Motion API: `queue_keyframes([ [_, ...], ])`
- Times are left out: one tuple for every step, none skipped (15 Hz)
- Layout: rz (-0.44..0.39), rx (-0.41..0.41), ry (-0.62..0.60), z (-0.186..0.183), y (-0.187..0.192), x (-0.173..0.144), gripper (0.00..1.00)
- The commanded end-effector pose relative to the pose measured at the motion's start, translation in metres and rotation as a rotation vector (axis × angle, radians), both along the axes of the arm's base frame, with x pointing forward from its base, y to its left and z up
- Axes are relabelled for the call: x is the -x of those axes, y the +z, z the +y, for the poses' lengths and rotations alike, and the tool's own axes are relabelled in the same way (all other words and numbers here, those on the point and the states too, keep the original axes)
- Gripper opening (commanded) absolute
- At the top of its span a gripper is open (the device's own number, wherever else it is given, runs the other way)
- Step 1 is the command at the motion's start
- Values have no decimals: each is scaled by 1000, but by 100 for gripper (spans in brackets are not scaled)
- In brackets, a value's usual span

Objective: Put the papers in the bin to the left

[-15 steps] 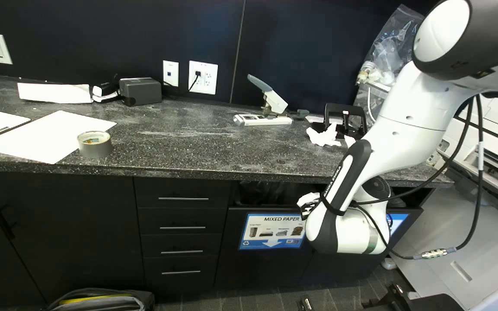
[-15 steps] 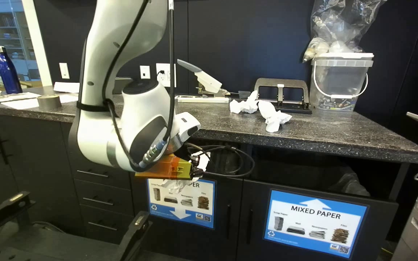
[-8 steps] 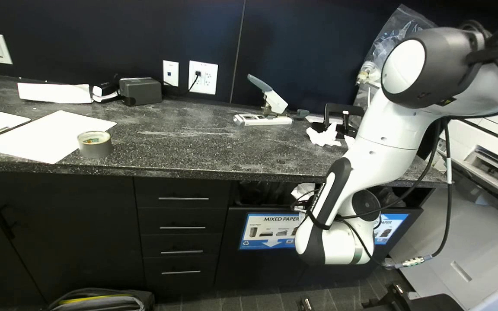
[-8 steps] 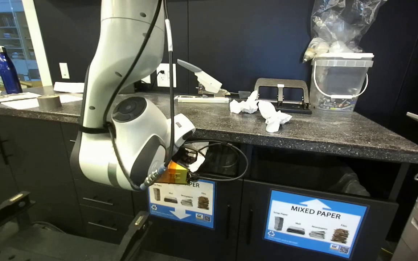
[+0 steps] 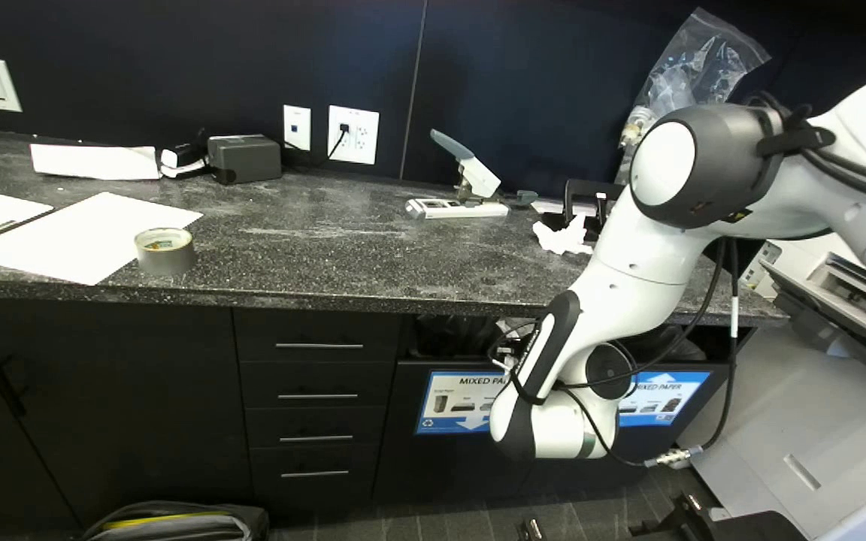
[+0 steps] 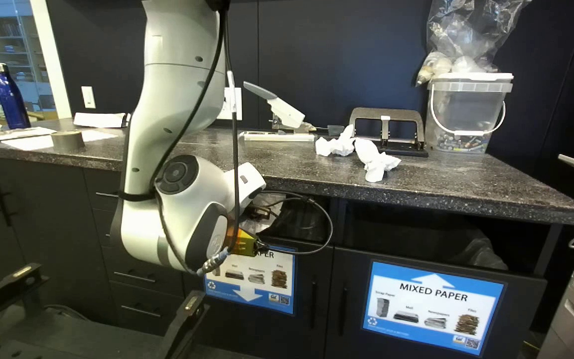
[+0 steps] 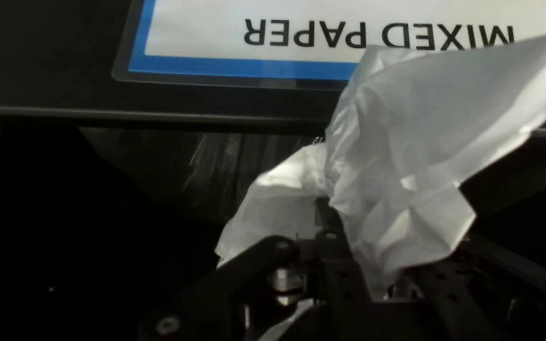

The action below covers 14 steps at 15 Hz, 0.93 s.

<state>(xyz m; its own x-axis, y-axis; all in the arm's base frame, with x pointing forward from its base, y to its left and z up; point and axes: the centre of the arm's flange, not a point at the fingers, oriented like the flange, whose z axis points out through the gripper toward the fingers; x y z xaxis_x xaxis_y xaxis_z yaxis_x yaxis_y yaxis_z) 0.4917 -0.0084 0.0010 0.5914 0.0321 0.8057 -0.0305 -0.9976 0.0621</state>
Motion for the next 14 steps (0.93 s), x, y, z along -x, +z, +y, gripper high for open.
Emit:
queue_keyframes([
  [-110,-16,-20,13,-19,-17,6],
  [-117,-18,-22,14,-22,-21,6],
  [-125,-22,-27,15,-24,-25,6],
  [-135,-27,-31,17,-27,-26,6],
  [-153,-25,-33,18,-31,-28,6],
  [-164,-30,-38,20,-33,-31,6],
  [-170,-34,-42,21,-37,-34,6],
  [-177,-38,-46,22,-41,-36,6],
  [-182,-44,-48,24,-43,-39,6],
  [-191,-46,-51,27,-45,-42,6],
  [-198,-47,-49,29,-48,-44,6],
  [-208,-50,-51,31,-48,-47,6],
  [-216,-51,-50,33,-48,-50,6],
  [-231,-48,-45,36,-50,-51,6],
])
